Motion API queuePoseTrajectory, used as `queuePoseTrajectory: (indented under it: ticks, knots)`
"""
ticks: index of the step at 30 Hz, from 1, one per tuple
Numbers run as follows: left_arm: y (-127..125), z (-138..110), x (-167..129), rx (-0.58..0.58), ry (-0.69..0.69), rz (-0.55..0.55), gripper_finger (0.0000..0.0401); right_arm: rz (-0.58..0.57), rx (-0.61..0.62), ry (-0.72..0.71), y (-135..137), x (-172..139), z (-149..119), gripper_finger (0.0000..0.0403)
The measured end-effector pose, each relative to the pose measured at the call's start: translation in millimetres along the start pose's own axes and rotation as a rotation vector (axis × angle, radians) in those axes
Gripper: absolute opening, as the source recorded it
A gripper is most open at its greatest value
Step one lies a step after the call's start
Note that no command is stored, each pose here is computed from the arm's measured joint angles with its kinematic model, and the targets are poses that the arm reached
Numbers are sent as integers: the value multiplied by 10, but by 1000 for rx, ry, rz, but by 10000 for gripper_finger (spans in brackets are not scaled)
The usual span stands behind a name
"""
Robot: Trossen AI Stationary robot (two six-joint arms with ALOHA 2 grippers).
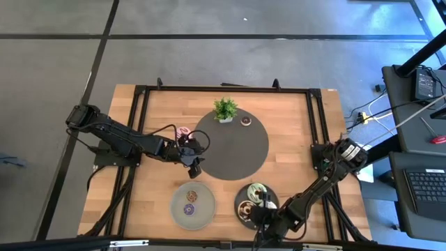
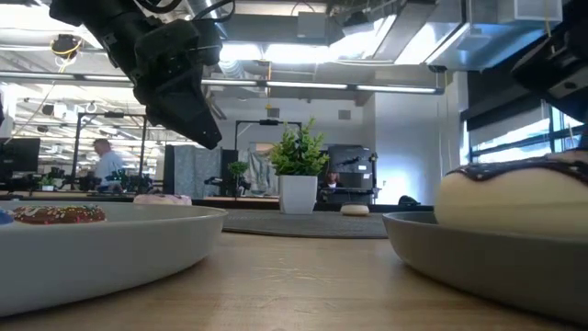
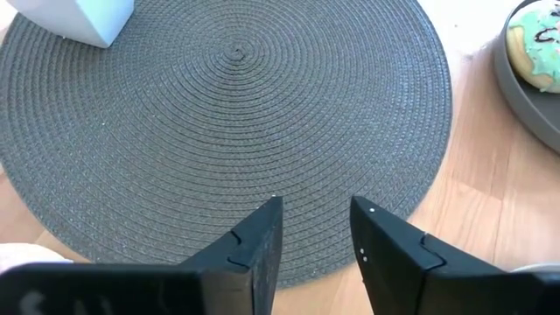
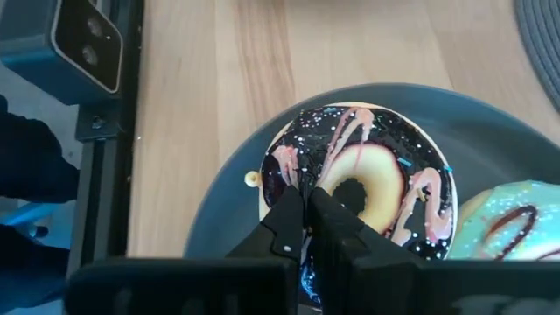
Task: Pick & Place donuts
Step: Put the big dark brown donut on the black plate, then put the small dark brown donut on the gray plate
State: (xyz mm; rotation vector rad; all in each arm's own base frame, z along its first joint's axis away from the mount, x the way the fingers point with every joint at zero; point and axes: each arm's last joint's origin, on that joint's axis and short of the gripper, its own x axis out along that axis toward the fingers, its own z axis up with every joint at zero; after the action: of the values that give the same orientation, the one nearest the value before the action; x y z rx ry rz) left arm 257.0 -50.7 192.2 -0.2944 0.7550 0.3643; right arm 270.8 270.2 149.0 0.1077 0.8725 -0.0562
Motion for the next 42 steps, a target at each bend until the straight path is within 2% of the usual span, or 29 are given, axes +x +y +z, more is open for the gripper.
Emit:
queuePoseTrajectory:
  ticks: [13,24,28,33,42]
  knots:
    - [1,-2,0,1,2,1,131,5,-28,24,-5,80,-34,27]
    - [1,-1,0,1,1,0,132,17,-26,24,-6,40,-8,126]
    - [1,-1,0,1,1,0,131,32,-18,8,-37,-131,89,147]
    - [0,0,0,0,0,-1,128,42,2,1,-153,-563,242,155]
    - [-9,60,7,-28,-49,-20,132,-93,16,-46,-349,-1188,166,155]
